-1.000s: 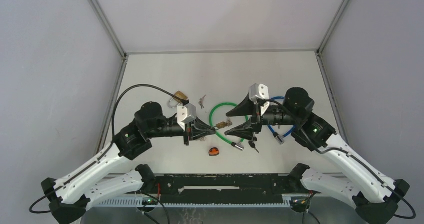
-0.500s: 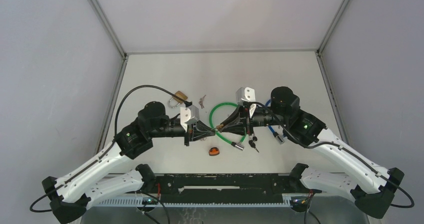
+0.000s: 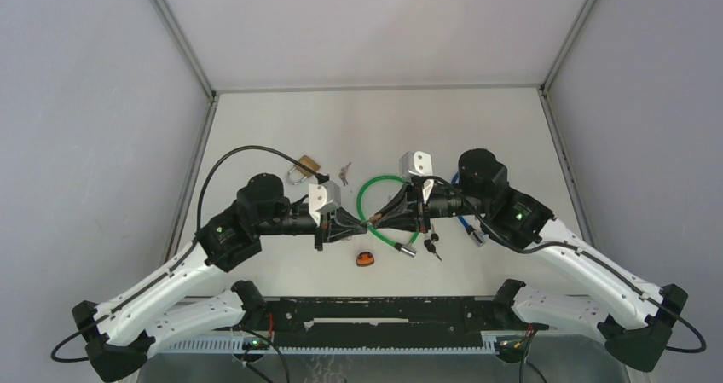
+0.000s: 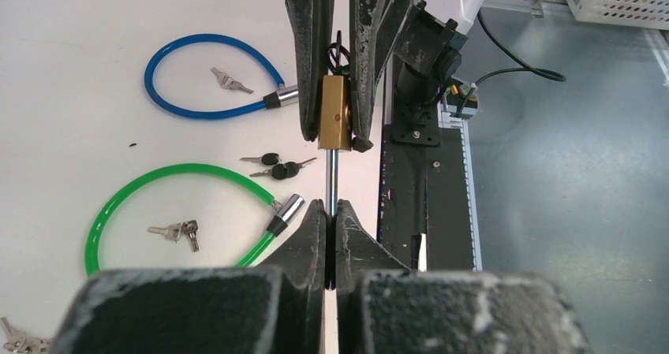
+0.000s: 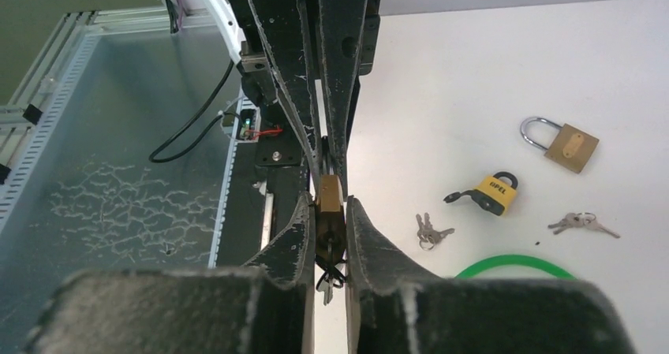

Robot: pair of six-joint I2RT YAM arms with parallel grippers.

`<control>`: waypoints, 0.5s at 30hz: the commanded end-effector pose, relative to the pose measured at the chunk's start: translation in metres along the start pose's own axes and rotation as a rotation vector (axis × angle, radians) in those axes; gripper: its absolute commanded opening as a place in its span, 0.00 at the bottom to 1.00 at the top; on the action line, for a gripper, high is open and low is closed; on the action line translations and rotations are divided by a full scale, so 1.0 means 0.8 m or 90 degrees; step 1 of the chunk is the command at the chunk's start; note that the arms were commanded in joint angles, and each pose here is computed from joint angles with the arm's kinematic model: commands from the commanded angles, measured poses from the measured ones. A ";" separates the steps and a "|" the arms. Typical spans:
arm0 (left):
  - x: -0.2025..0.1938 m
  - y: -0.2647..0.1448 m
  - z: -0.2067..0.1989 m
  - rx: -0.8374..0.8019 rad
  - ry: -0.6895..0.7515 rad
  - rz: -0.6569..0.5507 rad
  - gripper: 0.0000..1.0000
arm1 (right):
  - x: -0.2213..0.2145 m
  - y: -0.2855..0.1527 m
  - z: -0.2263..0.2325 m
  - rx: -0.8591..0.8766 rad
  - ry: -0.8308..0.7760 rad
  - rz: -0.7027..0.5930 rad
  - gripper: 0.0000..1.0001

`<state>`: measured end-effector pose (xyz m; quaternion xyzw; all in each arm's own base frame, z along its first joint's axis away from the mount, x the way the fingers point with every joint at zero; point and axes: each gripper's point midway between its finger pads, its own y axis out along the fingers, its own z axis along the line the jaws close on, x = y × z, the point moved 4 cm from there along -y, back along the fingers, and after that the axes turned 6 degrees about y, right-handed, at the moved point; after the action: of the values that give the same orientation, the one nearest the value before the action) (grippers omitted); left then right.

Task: Lock with the key
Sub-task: Lock the lock.

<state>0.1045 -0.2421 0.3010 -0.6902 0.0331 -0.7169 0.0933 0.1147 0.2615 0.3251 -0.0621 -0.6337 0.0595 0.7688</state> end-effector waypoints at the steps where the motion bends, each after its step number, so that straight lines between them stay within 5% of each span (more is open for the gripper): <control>1: 0.055 -0.010 0.001 0.007 0.052 -0.070 0.00 | 0.025 -0.002 0.006 0.002 -0.022 -0.028 0.13; 3: 0.057 -0.011 0.001 0.004 0.054 -0.074 0.00 | 0.024 -0.002 0.004 -0.003 -0.018 -0.026 0.26; 6: 0.055 -0.011 0.000 0.003 0.055 -0.071 0.00 | 0.024 -0.003 0.003 -0.008 -0.015 -0.026 0.30; 12: 0.055 -0.011 0.000 0.002 0.054 -0.072 0.00 | 0.023 -0.001 0.001 -0.009 -0.006 -0.024 0.21; 15: 0.057 -0.011 -0.001 0.000 0.051 -0.078 0.00 | 0.021 0.001 0.000 -0.010 0.002 -0.023 0.00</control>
<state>0.1038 -0.2412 0.2989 -0.6925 0.0369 -0.7140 0.0964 0.1155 0.2619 0.3217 -0.0704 -0.6233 0.0602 0.7765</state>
